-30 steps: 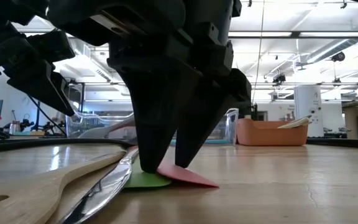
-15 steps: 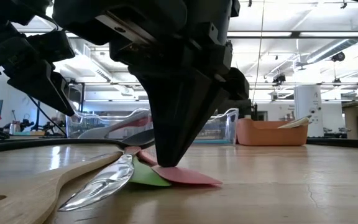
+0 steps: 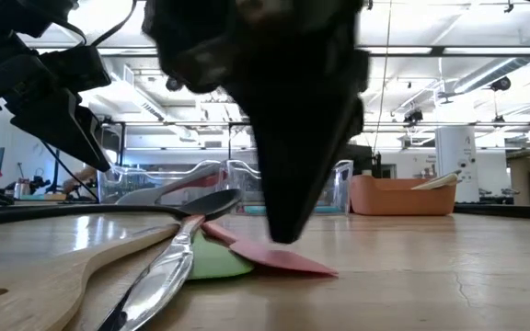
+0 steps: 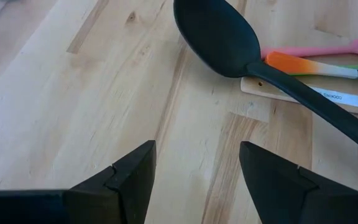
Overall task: Pick & Place Kitchen Items
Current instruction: Put the pink spatula into the right transparent bin
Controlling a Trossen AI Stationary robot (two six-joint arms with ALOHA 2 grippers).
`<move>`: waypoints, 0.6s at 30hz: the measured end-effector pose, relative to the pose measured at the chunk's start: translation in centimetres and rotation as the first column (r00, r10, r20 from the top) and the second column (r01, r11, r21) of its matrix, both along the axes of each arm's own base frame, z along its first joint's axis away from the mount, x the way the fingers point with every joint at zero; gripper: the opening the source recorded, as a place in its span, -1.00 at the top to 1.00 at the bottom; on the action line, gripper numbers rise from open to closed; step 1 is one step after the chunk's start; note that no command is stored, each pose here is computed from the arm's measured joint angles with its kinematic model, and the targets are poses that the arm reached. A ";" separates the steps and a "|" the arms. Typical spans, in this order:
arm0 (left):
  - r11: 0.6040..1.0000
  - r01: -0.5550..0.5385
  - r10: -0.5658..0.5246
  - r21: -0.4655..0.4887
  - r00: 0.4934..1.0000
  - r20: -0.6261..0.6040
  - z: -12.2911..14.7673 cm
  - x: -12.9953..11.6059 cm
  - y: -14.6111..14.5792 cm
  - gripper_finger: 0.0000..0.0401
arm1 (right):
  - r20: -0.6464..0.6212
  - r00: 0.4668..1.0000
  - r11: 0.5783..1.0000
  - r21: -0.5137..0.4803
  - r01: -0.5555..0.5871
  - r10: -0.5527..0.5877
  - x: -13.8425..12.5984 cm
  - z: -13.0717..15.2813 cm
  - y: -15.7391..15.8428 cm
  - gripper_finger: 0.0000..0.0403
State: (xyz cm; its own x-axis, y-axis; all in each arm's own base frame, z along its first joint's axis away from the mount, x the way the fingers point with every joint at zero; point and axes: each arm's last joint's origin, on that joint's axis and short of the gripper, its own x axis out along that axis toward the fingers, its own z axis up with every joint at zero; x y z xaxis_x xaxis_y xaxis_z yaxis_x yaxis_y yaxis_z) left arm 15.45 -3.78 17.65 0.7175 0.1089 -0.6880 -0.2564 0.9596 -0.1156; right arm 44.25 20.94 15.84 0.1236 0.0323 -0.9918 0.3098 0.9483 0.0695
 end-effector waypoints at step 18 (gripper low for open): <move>1.000 0.001 -0.001 0.000 1.000 0.000 0.0 0.0 0.0 -0.17 | 0.025 0.996 0.995 -0.068 -0.078 0.080 -0.3 -0.8 0.3 -0.57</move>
